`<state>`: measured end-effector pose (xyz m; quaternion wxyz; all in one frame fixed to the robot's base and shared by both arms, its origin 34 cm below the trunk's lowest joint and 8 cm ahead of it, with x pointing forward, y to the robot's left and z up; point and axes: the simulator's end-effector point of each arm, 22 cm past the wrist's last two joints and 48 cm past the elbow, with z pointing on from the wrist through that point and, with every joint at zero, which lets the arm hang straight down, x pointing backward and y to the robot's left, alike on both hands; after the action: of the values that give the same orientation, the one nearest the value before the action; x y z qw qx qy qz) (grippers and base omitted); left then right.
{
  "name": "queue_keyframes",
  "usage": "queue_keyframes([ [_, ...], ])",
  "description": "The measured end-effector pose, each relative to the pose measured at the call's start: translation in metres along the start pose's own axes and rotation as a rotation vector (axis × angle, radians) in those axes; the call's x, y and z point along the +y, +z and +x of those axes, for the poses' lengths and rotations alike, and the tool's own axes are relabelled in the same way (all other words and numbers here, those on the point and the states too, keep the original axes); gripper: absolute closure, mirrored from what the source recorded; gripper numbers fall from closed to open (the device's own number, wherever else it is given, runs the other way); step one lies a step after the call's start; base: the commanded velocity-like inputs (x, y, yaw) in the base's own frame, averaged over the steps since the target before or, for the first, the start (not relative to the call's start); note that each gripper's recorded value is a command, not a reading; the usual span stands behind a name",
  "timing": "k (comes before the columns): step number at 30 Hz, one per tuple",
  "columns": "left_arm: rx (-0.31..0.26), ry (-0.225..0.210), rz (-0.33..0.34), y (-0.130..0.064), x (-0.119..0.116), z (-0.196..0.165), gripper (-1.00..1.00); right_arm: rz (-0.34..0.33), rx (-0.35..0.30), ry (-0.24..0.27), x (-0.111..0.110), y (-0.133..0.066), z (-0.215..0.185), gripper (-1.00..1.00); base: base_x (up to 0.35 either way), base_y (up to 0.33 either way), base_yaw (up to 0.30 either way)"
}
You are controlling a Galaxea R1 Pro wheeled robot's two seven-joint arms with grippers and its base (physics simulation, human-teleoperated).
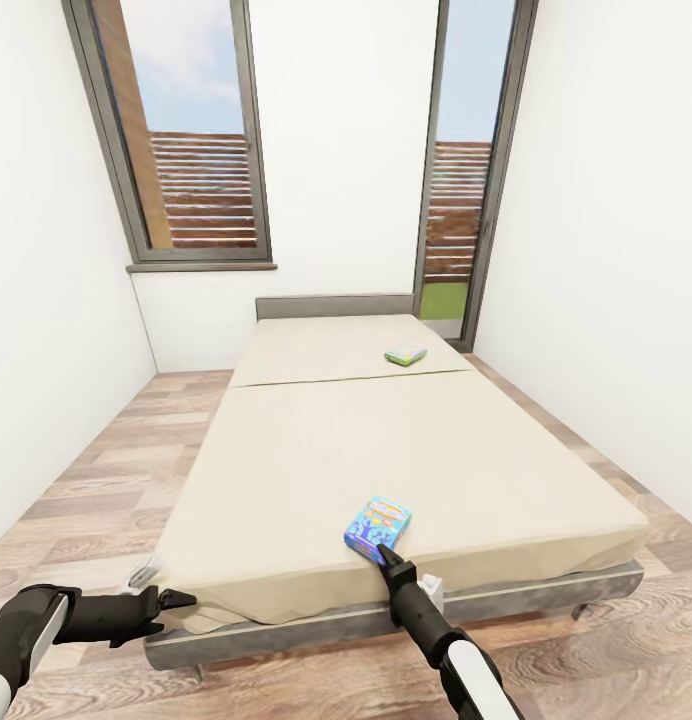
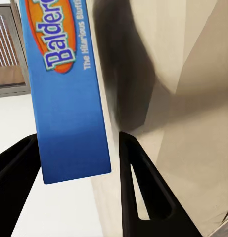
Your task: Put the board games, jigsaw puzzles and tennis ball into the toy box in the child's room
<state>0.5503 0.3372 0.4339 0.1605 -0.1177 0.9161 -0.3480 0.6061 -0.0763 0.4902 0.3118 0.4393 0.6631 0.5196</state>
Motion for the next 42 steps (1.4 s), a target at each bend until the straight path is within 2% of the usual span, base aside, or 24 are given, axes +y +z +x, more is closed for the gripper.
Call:
queue_keyframes([
  [18,0.0,0.0,0.001,0.0,0.0,0.0,-1.0,0.0,0.0,0.001,0.0,0.0,0.0,1.0,0.0,0.0,0.0],
  [28,-0.001,0.001,0.001,-0.014,-0.016,-0.01,-1.0,0.001,0.012,-0.008,0.024,-0.002,-0.002,1.0,0.0,0.0,0.0],
  [31,0.0,0.002,0.0,-0.018,-0.02,-0.013,-1.0,-0.02,0.029,-0.019,0.042,-0.001,0.002,1.0,0.0,0.0,0.0],
  [35,0.003,0.003,-0.004,-0.023,-0.026,-0.016,-1.0,-0.071,0.063,-0.04,0.079,-0.001,0.007,1.0,0.0,0.0,0.0],
  [38,0.005,0.004,-0.006,-0.027,-0.03,-0.018,-1.0,-0.078,0.073,-0.05,0.093,-0.002,0.007,1.0,0.0,0.0,0.0],
  [42,0.007,0.003,-0.008,-0.032,-0.035,-0.021,-1.0,-0.113,0.079,-0.07,0.123,-0.003,0.008,1.0,0.0,0.0,0.0],
])
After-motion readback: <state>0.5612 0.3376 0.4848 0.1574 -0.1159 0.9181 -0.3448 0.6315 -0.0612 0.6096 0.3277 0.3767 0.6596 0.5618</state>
